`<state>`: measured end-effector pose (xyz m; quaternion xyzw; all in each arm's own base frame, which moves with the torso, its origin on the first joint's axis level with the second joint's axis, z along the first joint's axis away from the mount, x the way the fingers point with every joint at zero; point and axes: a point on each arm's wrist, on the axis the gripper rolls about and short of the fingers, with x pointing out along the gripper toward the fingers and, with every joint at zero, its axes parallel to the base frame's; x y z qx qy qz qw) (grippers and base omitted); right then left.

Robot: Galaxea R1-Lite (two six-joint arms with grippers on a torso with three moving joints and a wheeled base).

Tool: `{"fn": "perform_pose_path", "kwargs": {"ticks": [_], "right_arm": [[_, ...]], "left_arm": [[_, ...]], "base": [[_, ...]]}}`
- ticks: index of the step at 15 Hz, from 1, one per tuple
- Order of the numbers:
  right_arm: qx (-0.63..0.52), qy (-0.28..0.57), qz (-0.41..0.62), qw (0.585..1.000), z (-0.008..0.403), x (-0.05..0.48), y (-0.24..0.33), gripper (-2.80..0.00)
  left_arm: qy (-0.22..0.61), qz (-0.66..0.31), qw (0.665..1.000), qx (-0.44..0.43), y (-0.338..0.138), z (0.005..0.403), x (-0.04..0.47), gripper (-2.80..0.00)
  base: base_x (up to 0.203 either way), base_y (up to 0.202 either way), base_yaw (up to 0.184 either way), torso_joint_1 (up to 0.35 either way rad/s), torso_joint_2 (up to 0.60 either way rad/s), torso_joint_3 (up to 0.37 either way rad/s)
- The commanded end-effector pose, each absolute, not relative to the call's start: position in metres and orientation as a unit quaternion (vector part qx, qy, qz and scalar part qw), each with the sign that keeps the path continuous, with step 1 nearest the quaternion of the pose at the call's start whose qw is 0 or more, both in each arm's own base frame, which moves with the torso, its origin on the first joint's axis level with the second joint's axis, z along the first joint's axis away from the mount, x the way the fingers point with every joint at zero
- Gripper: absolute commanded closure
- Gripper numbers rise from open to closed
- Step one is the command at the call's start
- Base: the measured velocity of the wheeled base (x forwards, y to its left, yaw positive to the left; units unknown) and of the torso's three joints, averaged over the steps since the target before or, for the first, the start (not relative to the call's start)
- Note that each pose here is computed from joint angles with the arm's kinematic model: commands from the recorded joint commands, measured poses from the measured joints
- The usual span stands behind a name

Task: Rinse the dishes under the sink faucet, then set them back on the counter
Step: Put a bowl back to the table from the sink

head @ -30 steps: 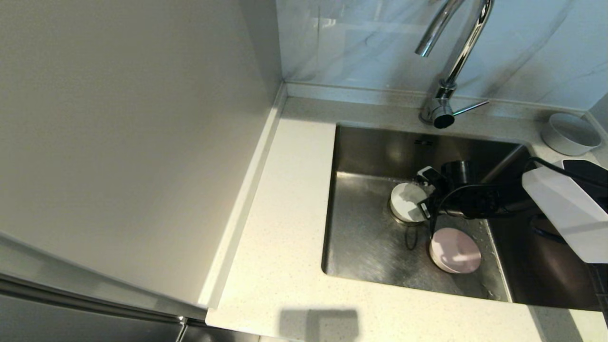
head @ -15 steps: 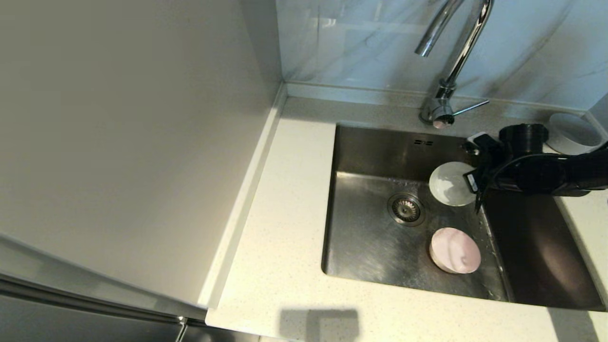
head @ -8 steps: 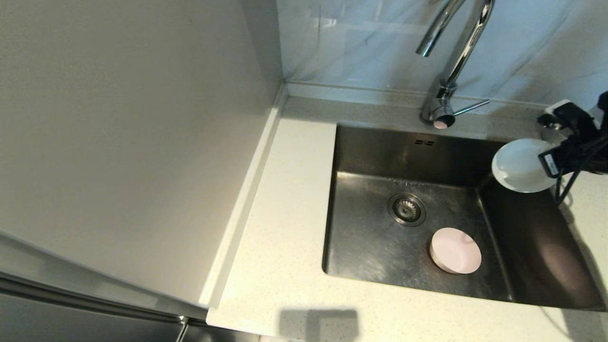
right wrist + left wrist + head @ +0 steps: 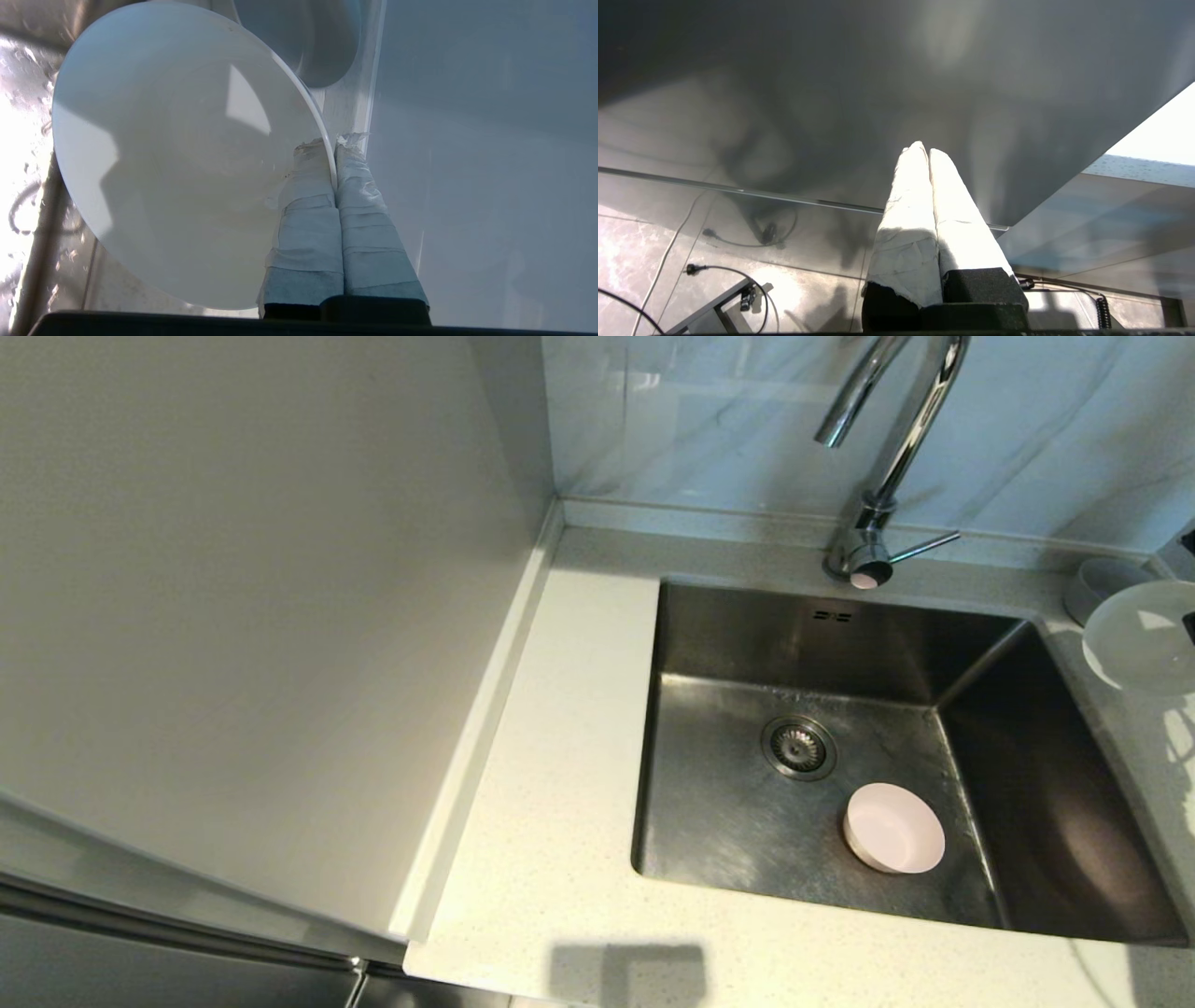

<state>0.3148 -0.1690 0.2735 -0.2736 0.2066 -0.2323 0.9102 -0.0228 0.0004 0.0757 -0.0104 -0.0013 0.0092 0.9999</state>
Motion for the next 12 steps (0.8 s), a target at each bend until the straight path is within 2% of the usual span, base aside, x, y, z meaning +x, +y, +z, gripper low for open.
{"fn": "perform_pose_path", "kwargs": {"ticks": [1,7,8,12], "right_arm": [[-0.273,0.218,-0.237,0.907,0.266,0.319,-0.175,0.0],[-0.276,0.249,-0.24,0.897,0.251,0.32,-0.186,0.0],[-0.275,0.251,-0.241,0.896,0.25,0.319,-0.187,-2.8],[-0.285,0.261,-0.237,0.891,0.245,0.318,-0.189,-2.8]], "left_arm": [[-0.003,0.01,1.0,-0.011,0.0,0.076,-0.023,0.0],[-0.003,0.01,1.0,-0.011,0.0,0.076,-0.023,0.0],[-0.003,0.01,1.0,-0.011,0.0,0.076,-0.023,0.0],[-0.003,0.01,1.0,-0.011,0.0,0.076,-0.023,0.0]], "base": [[0.0,0.0,0.0,0.0,0.0,0.0],[0.0,0.0,0.0,0.0,0.0,0.0],[0.0,0.0,0.0,0.0,0.0,0.0],[0.0,0.0,0.0,0.0,0.0,0.0]]}}
